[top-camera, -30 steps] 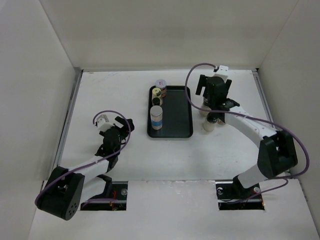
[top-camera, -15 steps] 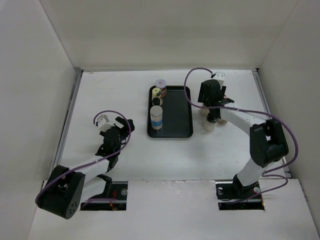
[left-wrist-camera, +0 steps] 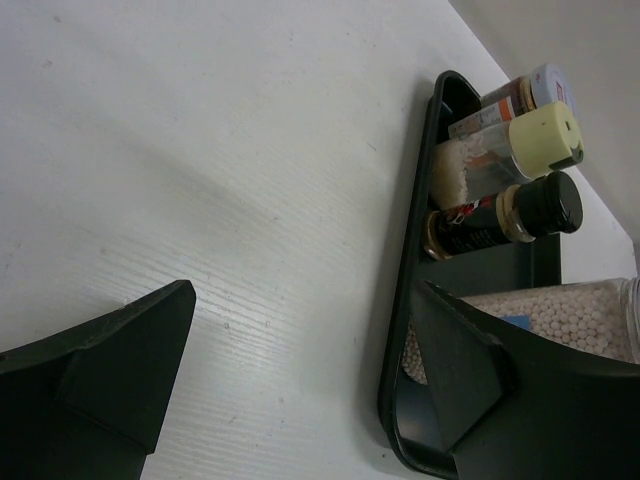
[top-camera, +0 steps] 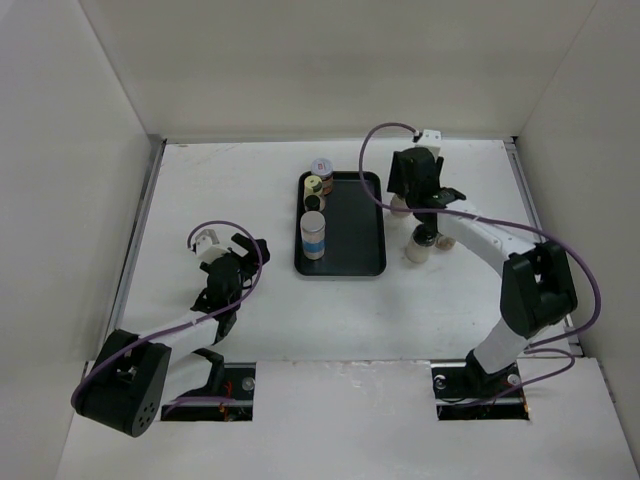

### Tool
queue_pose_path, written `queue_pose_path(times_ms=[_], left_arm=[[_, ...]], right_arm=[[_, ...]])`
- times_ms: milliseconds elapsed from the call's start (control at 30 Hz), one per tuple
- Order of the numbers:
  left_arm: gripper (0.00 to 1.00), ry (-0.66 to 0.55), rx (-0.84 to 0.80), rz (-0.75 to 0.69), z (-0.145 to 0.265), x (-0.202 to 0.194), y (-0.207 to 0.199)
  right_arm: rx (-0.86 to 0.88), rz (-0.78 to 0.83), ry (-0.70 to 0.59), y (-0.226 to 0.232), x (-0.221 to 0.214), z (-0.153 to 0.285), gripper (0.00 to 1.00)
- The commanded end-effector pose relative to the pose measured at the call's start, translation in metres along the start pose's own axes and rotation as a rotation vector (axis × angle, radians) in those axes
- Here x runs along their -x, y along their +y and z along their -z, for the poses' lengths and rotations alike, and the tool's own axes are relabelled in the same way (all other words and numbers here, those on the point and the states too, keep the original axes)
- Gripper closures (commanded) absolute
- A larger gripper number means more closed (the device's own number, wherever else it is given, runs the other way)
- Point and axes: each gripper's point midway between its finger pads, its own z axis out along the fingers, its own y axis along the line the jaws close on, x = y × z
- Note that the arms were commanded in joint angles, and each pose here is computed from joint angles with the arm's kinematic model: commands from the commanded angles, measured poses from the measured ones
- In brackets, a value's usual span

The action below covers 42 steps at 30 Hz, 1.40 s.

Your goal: Organize the condiment bottles

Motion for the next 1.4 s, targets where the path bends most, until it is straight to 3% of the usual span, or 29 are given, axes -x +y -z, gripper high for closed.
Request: queue_pose_path(times_ms=[0,333,600,667,833,1067,1233,1367], left_arm=[[0.11,-0.057,-0.055,0.042,-0.002,0.019,-0.019],[0.11,-0.041,-0.053,0.038,-0.004,0.015,-0.018],[0.11,-0.048,-0.051,0.039,-0.003,0.016,-0.017],[0.11,-0.041,-0.051,0.038,-0.004,0.015,-0.018],[0.11,-0.041,-0.055,0.038,-0.004,0.015,-0.019],[0.11,-0.044,-0.052,0.039,-0.004,0.016,-0.018],[0.11,-0.055,-0.055,0.043,-0.003,0.019,-0.018],[0.11,-0.039,-0.059,0.038,-0.004,0.014,-0.02]], right_arm=[[0.132,-0.104,-0.227,0.045,0.091,0.025,0.51],[0.281,-0.084,-0.208,0.135,0.088,-0.017,0.5],[0.276,-0.064,-0.193,0.157,0.068,-0.052,0.47],[0.278,-0.057,-0.187,0.161,0.061,-0.053,0.42],[0.297,-0.045,-0.187,0.164,0.061,-0.04,0.13],[0.306,-0.092,-0.236,0.117,0.09,0.03,0.05],[0.14,-0.155,-0.239,0.036,0.057,0.074,0.06],[-0.039,-0.126,-0.196,-0.03,0.011,0.096,0.02]])
